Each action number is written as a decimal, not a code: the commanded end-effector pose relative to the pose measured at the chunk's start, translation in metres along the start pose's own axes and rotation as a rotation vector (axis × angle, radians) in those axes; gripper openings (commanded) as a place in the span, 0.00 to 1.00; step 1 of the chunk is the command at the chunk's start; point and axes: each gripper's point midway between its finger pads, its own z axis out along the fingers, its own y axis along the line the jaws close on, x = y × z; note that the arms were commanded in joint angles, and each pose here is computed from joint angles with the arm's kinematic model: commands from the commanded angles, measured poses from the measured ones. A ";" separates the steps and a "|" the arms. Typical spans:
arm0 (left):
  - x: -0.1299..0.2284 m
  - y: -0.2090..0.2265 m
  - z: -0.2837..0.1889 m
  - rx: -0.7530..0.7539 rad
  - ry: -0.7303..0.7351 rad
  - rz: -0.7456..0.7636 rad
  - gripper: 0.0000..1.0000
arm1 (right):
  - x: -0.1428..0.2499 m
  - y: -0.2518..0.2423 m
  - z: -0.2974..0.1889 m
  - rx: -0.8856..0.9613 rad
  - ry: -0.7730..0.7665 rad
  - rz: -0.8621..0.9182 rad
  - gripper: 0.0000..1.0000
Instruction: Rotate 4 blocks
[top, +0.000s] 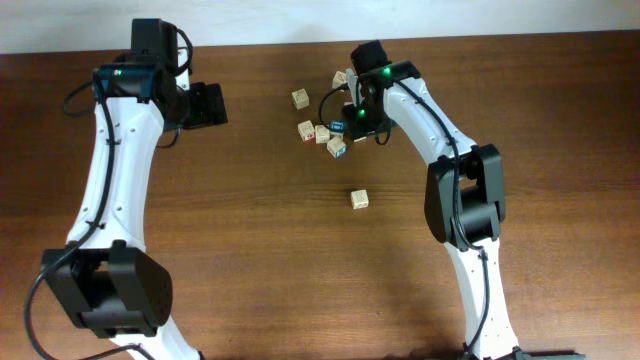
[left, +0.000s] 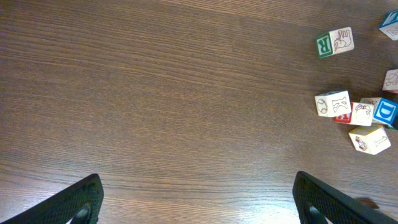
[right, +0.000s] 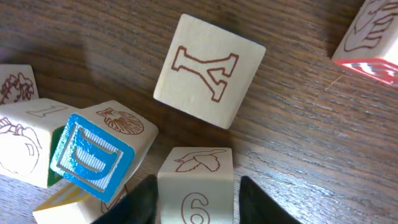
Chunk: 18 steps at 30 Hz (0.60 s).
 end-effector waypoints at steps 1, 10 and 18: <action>-0.005 -0.002 -0.002 0.013 -0.010 -0.012 0.95 | 0.007 0.002 0.011 -0.005 0.030 0.005 0.36; -0.005 -0.002 -0.002 0.013 -0.010 -0.012 0.96 | 0.023 0.002 0.001 0.000 0.101 0.077 0.28; -0.005 -0.002 -0.002 0.013 -0.010 -0.012 0.95 | 0.024 0.005 -0.035 0.008 0.141 0.101 0.27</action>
